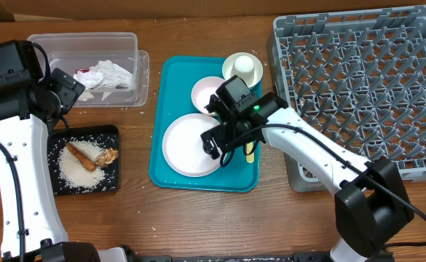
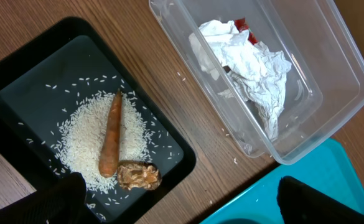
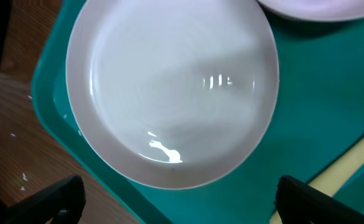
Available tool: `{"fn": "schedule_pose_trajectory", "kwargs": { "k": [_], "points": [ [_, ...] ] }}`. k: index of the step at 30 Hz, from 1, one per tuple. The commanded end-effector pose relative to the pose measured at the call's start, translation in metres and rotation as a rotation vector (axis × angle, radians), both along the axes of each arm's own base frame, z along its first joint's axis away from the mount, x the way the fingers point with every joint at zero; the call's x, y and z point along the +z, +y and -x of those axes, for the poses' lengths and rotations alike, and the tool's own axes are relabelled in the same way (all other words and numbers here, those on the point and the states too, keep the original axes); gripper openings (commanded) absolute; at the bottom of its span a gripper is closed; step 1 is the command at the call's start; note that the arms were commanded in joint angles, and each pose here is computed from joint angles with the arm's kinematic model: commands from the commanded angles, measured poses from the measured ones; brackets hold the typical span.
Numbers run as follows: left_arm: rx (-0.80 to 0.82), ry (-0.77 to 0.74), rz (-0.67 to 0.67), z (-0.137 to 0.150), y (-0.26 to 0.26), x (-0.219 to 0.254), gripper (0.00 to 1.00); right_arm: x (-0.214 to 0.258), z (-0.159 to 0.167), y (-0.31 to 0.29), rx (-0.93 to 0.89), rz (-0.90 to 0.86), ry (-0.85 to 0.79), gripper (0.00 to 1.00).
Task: Sort waste into correct bins and load items into the dishwasher
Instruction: 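Lower the right gripper and grasp the white plate's rim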
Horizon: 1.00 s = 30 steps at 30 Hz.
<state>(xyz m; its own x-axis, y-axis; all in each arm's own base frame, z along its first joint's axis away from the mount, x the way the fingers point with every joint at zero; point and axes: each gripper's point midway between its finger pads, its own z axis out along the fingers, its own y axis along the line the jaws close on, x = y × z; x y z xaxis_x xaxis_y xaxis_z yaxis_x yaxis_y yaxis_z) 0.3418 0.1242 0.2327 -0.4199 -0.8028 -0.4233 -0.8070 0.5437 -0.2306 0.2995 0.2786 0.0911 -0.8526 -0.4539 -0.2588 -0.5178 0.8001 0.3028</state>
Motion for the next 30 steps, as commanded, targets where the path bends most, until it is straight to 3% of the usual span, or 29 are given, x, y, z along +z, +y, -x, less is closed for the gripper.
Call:
{"fn": "schedule_pose_trajectory", "kwargs": {
  "k": [1,7,11,18,24,30],
  "points": [
    [0.023,0.0,-0.006,0.0,0.003,0.0,1.0,0.008,-0.013,0.009,-0.037,-0.045,-0.023,1.0],
    [0.023,0.001,-0.007,0.0,0.003,0.0,1.0,-0.012,-0.042,0.009,-0.259,-0.022,-0.037,1.0],
    [0.023,0.001,-0.006,0.0,0.003,0.0,1.0,-0.029,-0.046,0.004,-0.328,0.005,-0.003,0.91],
    [0.023,0.001,-0.006,0.0,0.003,0.0,1.0,-0.03,-0.057,-0.017,-0.484,-0.016,0.074,0.88],
    [0.023,0.001,-0.007,0.0,0.003,0.0,1.0,-0.024,-0.066,-0.012,-0.545,-0.105,0.121,0.88],
    [0.023,0.001,-0.006,0.0,0.003,0.0,1.0,-0.026,-0.065,-0.008,-0.63,-0.121,0.163,1.0]
  ]
}}
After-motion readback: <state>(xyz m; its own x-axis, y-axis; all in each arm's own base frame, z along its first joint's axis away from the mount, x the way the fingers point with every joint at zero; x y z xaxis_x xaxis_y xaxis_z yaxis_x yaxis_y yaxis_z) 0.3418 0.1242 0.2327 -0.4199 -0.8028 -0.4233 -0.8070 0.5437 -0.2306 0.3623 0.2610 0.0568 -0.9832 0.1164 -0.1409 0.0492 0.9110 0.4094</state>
